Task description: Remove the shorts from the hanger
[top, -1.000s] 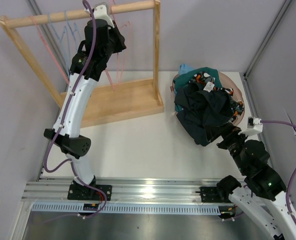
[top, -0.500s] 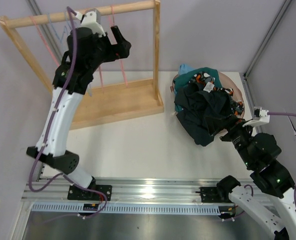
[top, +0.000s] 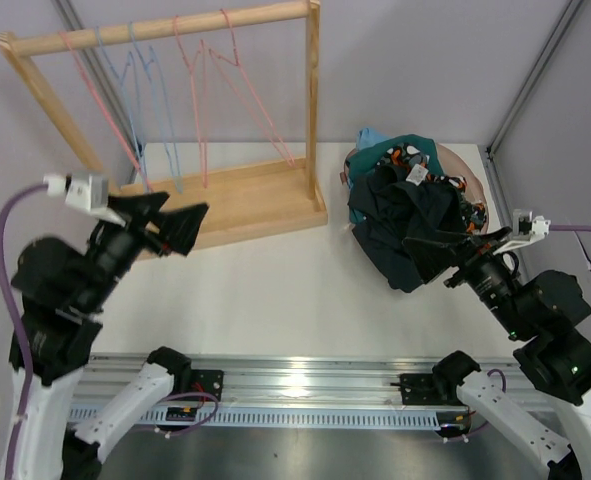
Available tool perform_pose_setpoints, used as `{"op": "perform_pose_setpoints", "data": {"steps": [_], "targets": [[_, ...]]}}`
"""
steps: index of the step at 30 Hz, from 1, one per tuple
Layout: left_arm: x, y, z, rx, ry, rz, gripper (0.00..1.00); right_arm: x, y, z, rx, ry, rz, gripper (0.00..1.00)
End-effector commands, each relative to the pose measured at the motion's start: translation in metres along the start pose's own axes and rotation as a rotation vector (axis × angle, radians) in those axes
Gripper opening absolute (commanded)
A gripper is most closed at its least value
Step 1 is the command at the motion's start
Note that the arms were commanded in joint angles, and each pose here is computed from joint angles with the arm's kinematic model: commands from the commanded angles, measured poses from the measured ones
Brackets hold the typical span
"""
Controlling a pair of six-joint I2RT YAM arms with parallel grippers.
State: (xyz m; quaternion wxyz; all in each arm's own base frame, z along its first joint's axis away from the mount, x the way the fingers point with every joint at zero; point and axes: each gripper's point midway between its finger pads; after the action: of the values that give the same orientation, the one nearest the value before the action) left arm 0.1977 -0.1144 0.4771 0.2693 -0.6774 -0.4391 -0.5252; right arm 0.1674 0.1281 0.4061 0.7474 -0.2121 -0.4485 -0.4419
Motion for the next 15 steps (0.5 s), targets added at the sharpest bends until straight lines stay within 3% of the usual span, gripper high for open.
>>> {"op": "perform_pose_setpoints", "data": {"steps": [1,9,15], "targets": [[-0.040,-0.030,0.032,0.107,0.048,-0.015,0.99,-0.006,-0.012,0.006,0.043,-0.013,0.026,0.99],[-0.082,-0.095,0.072,0.245,0.014,-0.188,0.99,-0.037,-0.037,-0.045,-0.141,-0.021,0.029,0.99],[-0.125,-0.100,0.084,0.258,0.008,-0.137,0.99,-0.051,-0.042,-0.065,-0.197,-0.010,0.008,0.99]]}}
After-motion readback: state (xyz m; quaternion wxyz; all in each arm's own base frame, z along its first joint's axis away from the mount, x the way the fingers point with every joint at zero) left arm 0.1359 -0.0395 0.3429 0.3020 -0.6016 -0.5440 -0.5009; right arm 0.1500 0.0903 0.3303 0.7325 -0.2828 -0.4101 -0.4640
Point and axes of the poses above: each gripper's point midway between its finger pads, its own y axis out along the fingers, its own z axis along the line the jaws close on, x = y × z
